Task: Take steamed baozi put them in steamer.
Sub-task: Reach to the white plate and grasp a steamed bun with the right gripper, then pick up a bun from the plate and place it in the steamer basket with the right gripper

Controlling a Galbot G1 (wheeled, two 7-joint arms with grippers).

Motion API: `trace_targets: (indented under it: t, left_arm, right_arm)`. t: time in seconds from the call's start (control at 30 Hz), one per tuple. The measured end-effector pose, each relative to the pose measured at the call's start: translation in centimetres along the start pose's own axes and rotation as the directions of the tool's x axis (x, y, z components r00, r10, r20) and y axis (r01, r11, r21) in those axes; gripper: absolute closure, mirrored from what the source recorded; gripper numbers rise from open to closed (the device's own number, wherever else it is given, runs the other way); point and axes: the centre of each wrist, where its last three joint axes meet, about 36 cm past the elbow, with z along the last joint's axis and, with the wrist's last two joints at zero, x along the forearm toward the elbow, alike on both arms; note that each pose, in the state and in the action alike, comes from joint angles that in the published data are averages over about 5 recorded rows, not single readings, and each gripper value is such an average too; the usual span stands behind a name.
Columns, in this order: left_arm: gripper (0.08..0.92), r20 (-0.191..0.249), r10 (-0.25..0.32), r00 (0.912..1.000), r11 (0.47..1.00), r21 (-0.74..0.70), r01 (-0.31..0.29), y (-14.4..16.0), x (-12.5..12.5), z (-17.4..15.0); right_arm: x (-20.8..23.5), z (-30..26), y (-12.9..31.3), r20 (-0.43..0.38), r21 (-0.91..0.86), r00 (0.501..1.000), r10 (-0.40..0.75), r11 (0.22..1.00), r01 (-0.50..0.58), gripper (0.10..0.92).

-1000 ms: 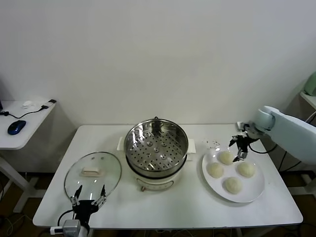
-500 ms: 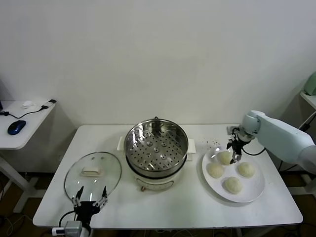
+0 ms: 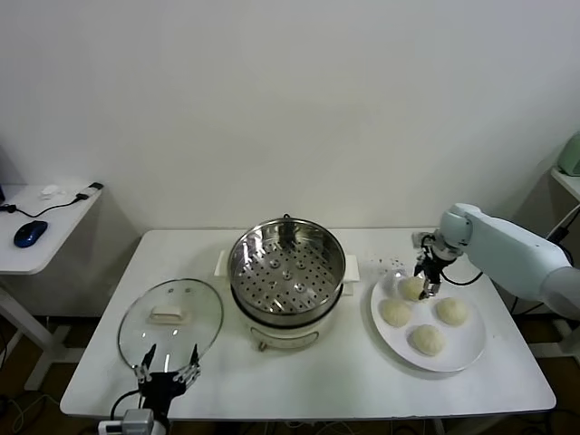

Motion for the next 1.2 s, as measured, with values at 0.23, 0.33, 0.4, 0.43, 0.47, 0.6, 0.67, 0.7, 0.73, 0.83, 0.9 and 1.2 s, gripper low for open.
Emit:
trace_targets:
  t: [0.23,0.33,0.4,0.43,0.47,0.6,0.67,0.7,0.73,0.83,0.9,1.2]
  left_arm:
    - [0.177,0.002,0.004,1.0000,1.000,0.002,-0.004,-0.5,0.3,-0.2]
    - [0.177,0.003,0.006,1.0000,1.000,0.002,-0.006,-0.6,0.4,-0.3]
    - [0.177,0.005,0.006,1.0000,1.000,0.000,-0.006,-0.7,0.5,-0.5]
    - [0.177,0.006,0.005,1.0000,1.000,-0.001,-0.005,-0.7,0.5,-0.5]
    - [0.177,0.008,0.005,1.0000,1.000,-0.001,-0.005,-0.6,0.5,-0.6]
    - [0.177,0.014,0.006,0.9999,1.000,-0.006,-0.006,-0.5,0.5,-0.9]
    - [0.177,0.016,0.007,0.9998,1.000,-0.008,-0.007,-0.5,0.6,-1.1]
    - [0.177,0.016,0.009,0.9998,1.000,-0.009,-0.008,-0.5,0.6,-1.2]
    - [0.177,0.017,0.010,0.9998,1.000,-0.010,-0.010,-0.5,0.6,-1.3]
    - [0.177,0.018,0.015,0.9997,1.000,-0.013,-0.014,-0.5,0.6,-1.5]
    - [0.177,0.019,0.016,0.9997,1.000,-0.014,-0.016,-0.5,0.5,-1.6]
    - [0.177,0.020,0.016,0.9997,1.000,-0.022,-0.016,-0.1,0.5,-1.8]
  right_arm:
    - [1.9,-0.5,-0.1,0.010,0.036,1.000,0.001,0.999,-0.001,0.352]
    - [4.0,-1.3,-0.5,0.018,0.075,1.000,0.009,0.997,-0.010,0.351]
    - [6.1,-2.3,-0.9,0.027,0.113,0.999,0.021,0.993,-0.024,0.349]
    - [7.3,-3.0,-1.1,0.034,0.136,0.999,0.029,0.990,-0.033,0.348]
    - [8.7,-3.7,-1.4,0.041,0.162,0.998,0.037,0.986,-0.043,0.347]
    - [15.0,-7.6,-2.1,0.074,0.295,0.995,0.072,0.951,-0.091,0.347]
    - [18.5,-10.1,-2.2,0.098,0.376,0.991,0.088,0.919,-0.119,0.346]
    - [20.1,-11.4,-2.0,0.110,0.418,0.989,0.094,0.899,-0.132,0.346]
    - [21.6,-12.8,-1.8,0.121,0.462,0.988,0.098,0.875,-0.144,0.346]
    - [24.7,-16.9,-0.7,0.146,0.592,0.985,0.095,0.789,-0.164,0.349]
    - [25.8,-19.3,0.3,0.152,0.671,0.985,0.084,0.723,-0.165,0.351]
    - [24.4,-26.7,2.9,0.127,0.913,0.990,0.065,0.383,-0.143,0.352]
